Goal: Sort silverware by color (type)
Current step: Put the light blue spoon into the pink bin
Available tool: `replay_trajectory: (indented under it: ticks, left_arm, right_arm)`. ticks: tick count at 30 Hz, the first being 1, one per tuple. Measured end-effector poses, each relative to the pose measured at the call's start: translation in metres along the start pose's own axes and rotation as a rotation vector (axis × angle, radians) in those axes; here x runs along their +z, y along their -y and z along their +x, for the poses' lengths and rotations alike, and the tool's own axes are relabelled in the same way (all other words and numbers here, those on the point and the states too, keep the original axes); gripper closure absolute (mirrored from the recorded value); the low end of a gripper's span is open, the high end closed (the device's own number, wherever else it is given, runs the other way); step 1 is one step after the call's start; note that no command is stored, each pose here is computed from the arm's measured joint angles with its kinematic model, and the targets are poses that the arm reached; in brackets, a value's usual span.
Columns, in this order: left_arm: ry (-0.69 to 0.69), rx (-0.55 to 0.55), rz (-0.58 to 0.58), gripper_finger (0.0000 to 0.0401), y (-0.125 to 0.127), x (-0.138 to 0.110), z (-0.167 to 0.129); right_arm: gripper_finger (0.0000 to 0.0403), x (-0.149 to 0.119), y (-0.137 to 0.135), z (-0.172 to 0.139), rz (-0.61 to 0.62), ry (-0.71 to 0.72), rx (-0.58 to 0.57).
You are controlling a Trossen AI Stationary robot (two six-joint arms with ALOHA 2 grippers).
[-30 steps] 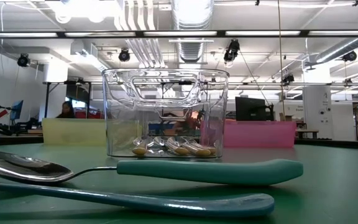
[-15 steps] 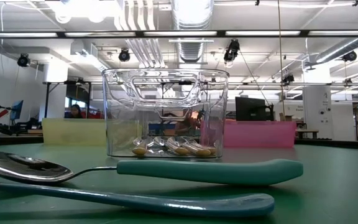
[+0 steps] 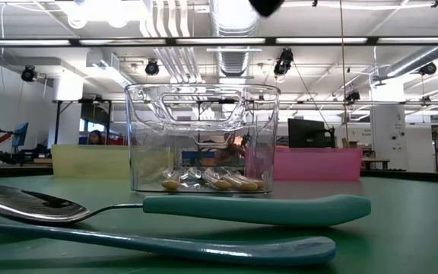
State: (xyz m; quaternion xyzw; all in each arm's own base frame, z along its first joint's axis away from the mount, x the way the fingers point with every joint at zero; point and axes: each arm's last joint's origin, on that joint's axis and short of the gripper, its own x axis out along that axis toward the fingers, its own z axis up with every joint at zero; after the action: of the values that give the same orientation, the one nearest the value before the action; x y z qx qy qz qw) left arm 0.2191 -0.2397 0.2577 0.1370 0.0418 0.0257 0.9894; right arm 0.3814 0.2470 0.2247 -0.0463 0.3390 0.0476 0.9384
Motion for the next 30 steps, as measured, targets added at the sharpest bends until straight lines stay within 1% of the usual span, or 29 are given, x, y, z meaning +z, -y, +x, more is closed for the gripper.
replay_trajectory:
  ticks: [3,7,13,18,27,30]
  left_arm:
    - [0.008,-0.006,-0.030,0.0401,0.005,-0.002,0.000]
    - [0.006,-0.011,-0.025,0.0401,0.012,-0.008,0.003]
    - [0.015,-0.010,-0.037,0.0401,0.018,-0.011,0.006]
    - [0.019,-0.008,-0.038,0.0401,0.017,-0.010,0.006]
    - [0.025,-0.008,-0.037,0.0401,0.016,-0.009,0.005]
    - [0.025,-0.008,-0.037,0.0401,0.016,-0.008,0.005]
  right_arm:
    - [0.0394,-0.011,-0.006,0.014,0.004,-0.025,-0.003]
    - [0.0394,-0.024,-0.010,0.032,0.032,-0.060,-0.014]
    - [0.0394,-0.042,-0.013,0.052,0.012,-0.106,-0.031]
    - [0.0394,-0.048,-0.013,0.060,0.016,-0.121,-0.038]
    - [0.0393,-0.050,-0.009,0.072,0.052,-0.100,-0.044]
    - [0.0386,-0.049,-0.008,0.073,0.057,-0.086,-0.044]
